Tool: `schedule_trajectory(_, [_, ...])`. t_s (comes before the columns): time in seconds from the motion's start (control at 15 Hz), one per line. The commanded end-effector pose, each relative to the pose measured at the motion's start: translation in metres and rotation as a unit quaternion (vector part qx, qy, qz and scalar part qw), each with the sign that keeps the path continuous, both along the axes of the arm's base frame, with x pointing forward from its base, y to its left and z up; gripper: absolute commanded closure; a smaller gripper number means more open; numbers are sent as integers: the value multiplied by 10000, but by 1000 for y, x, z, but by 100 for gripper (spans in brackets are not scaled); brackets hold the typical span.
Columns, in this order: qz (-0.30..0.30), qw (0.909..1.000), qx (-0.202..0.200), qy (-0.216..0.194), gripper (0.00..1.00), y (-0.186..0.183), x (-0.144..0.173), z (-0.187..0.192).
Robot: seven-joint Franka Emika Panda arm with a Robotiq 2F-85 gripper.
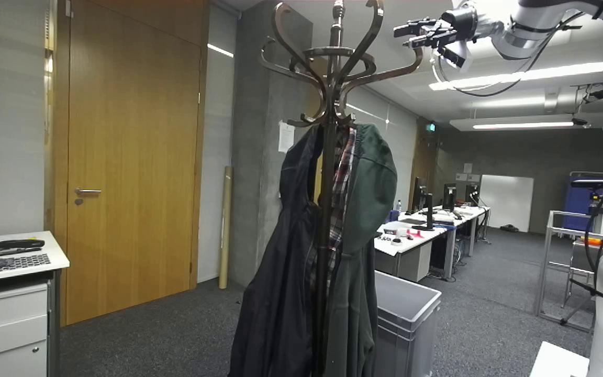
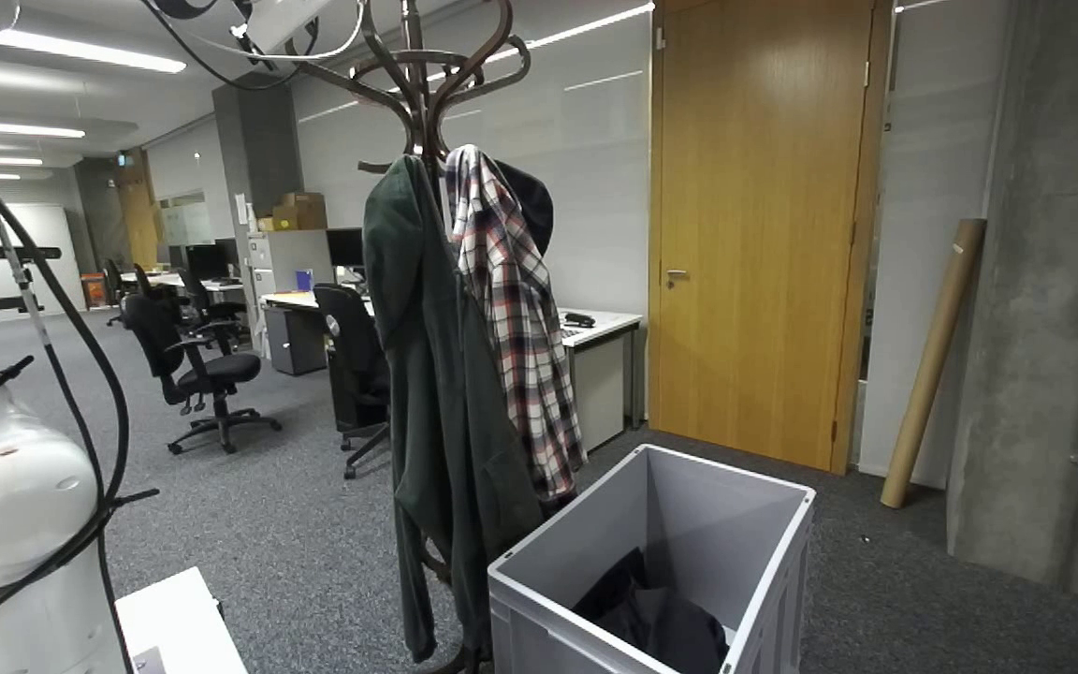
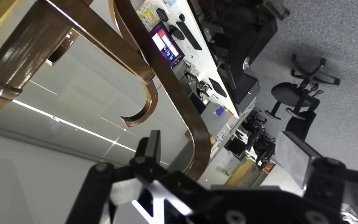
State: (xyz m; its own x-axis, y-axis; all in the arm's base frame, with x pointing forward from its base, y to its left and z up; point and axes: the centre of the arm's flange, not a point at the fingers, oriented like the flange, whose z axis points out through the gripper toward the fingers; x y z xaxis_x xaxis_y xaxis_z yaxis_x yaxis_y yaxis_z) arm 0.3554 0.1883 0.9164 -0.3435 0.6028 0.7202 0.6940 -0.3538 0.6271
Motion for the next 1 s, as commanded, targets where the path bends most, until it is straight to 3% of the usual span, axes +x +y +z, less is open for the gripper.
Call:
schedule_trajectory(0.0, [-124,9998,-94,114,0,-9,-18,3])
schedule_trajectory(0.93, [-821,9957,-400,169,0,-22,-55,16])
